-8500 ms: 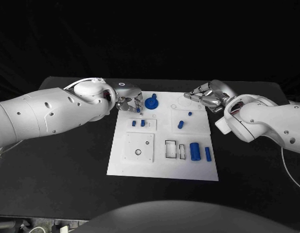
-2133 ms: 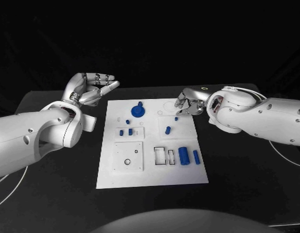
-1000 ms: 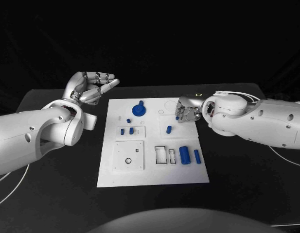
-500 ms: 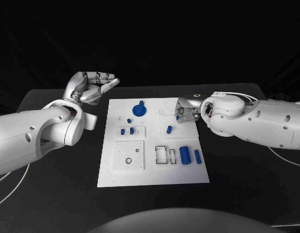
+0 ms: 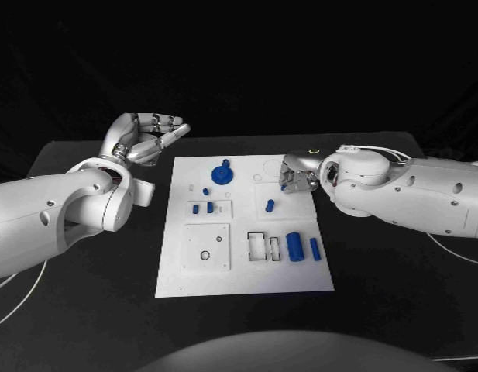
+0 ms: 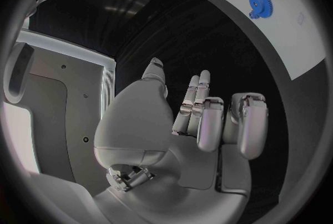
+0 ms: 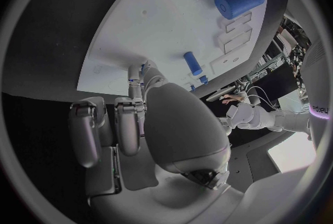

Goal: Assemble the parts on the task board

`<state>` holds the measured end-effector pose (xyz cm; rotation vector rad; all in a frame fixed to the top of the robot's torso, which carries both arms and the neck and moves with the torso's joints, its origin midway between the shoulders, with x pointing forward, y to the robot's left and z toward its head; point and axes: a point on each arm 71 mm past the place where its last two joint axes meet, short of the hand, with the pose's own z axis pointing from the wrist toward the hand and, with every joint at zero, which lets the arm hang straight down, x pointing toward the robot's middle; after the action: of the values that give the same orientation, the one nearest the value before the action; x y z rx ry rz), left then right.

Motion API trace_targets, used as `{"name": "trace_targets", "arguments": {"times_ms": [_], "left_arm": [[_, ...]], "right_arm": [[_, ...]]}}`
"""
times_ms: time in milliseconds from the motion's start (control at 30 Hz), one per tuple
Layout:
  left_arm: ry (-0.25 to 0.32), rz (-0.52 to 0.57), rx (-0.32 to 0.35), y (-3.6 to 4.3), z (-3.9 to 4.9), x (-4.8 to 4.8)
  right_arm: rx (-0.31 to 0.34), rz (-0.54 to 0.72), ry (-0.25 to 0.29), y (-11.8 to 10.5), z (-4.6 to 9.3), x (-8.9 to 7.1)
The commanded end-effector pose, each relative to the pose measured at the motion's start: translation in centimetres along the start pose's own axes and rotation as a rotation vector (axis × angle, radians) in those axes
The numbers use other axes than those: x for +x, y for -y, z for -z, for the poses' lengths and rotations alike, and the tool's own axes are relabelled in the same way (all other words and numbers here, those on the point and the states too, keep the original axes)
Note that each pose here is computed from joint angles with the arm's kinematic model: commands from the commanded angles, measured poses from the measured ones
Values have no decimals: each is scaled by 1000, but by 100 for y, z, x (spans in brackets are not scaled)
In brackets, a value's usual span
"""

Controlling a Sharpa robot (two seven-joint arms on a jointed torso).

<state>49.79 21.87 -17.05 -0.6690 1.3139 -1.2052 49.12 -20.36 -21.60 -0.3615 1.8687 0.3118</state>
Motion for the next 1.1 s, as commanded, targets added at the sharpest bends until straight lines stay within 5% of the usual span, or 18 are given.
{"name": "trace_targets", "arguments": {"times_ms": [33,467,1100], "left_arm": [[-3,7,8,14,1,11],[-3,7,9,15,-2,12],[0,6,7,2,-13,-2]], "right_arm": [[8,25,-21,-5,0,31],[12,21,0,-4,1,23],[-14,-54,120,-12,83,-58]]}}
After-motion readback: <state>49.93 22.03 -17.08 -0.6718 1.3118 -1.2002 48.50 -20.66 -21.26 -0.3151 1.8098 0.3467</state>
